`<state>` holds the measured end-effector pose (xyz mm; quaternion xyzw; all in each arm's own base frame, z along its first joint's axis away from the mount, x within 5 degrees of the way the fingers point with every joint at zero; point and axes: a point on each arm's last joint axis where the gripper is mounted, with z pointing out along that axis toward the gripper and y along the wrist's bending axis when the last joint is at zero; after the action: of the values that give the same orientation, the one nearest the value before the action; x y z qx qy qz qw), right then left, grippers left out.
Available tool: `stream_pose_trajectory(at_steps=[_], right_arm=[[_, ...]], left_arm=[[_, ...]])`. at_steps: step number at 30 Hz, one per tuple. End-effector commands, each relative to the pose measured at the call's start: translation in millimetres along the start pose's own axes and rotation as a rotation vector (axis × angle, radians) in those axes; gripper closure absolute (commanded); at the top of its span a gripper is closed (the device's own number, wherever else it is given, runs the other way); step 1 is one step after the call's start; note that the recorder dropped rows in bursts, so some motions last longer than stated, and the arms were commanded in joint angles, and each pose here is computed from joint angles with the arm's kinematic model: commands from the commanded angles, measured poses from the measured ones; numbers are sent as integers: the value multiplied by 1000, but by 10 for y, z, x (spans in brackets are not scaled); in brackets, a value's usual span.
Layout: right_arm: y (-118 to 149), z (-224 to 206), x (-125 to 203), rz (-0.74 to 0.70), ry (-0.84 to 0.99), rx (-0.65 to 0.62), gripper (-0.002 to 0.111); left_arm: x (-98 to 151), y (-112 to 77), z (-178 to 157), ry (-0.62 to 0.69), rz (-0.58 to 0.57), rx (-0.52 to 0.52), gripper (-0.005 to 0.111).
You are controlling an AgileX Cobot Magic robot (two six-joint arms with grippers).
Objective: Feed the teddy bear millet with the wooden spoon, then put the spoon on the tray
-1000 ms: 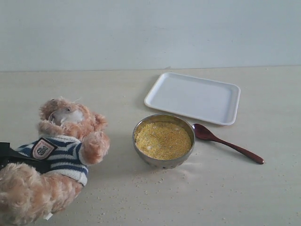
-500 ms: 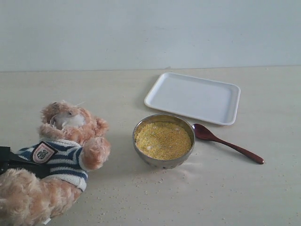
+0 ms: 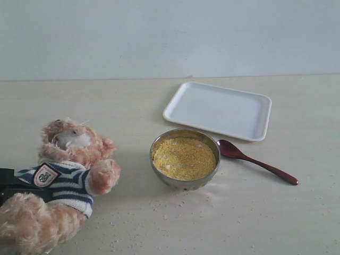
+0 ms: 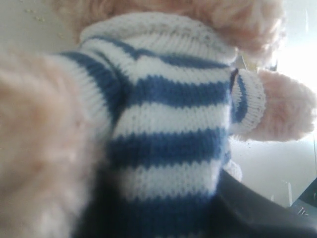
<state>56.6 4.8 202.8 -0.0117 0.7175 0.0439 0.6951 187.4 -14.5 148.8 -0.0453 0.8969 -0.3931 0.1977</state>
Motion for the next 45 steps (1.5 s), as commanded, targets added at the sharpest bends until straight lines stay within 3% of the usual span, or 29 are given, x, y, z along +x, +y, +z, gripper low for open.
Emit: stream_pose_trajectory(at_steps=[1,32,38,40,45], right_arm=[[-1,-3,-11,2,-15,1,108],[-1,-3,-11,2,-15,1,108],[-3,-7,-85,10,-97,3,108],[-6,-14,-136,91,-153,0,108],[-32,-30,-213,476,-244,-22,108]], left_arm=[[2,-7,-15,-15,-3,-5,102],[2,-7,-15,-15,7,-5,102],[2,-7,-15,-15,7,-5,102],[2,-7,-15,-15,7,-5,102],[2,-7,-15,-15,7,-5,102]])
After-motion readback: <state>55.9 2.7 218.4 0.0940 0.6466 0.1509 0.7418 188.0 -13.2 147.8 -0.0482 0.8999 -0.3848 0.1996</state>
